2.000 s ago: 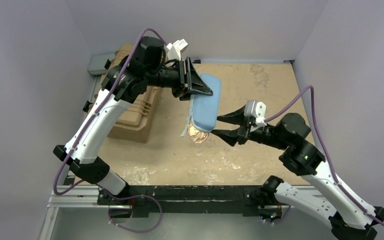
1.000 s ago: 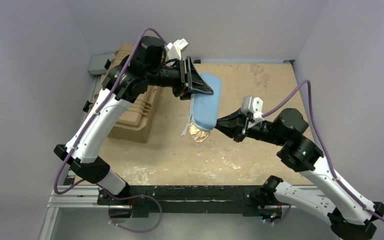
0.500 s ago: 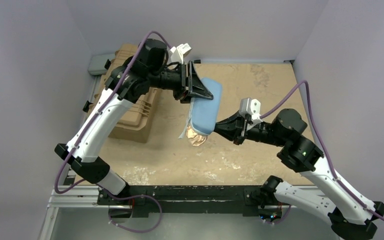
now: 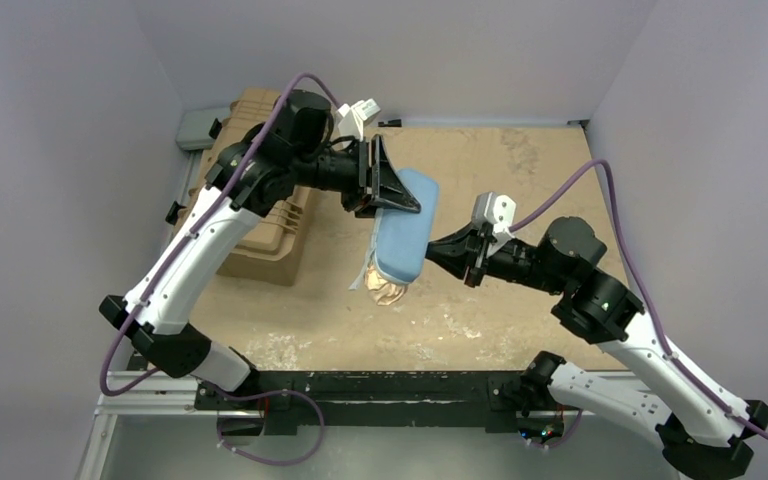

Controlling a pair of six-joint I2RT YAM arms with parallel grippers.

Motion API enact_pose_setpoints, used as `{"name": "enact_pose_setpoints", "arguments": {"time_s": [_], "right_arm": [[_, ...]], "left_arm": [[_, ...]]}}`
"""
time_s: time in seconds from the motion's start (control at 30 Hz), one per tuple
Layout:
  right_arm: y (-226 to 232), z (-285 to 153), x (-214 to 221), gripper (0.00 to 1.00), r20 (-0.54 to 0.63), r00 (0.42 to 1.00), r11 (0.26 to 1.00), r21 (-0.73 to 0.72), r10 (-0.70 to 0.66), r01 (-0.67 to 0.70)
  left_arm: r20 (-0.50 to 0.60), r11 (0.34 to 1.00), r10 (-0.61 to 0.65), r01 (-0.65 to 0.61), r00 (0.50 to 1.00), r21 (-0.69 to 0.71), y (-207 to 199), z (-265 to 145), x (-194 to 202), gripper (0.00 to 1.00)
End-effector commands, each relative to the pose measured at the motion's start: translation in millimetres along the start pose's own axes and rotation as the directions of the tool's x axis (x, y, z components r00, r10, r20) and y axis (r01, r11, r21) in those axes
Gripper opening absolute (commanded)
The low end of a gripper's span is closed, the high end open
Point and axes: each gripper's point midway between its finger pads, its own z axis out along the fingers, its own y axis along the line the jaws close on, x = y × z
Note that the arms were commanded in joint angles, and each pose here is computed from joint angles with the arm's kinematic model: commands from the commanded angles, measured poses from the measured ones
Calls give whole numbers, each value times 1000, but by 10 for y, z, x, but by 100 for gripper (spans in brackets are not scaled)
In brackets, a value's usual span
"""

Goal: Open the umbrella

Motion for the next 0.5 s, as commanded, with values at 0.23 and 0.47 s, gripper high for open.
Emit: {"name": "enact_pose_setpoints", "arguments": {"time_s": [0.23,0.47], "right_arm": [[-268,38,-88,0,62,998,989,144,21,-30],[-358,66,-85,0,51,999,983,181,5,-14]], "left_arm": [[-17,987,113,-110,993,121,-303,-289,272,0],[-75,985,133,-124,988,118,-271,-356,475,0]]}}
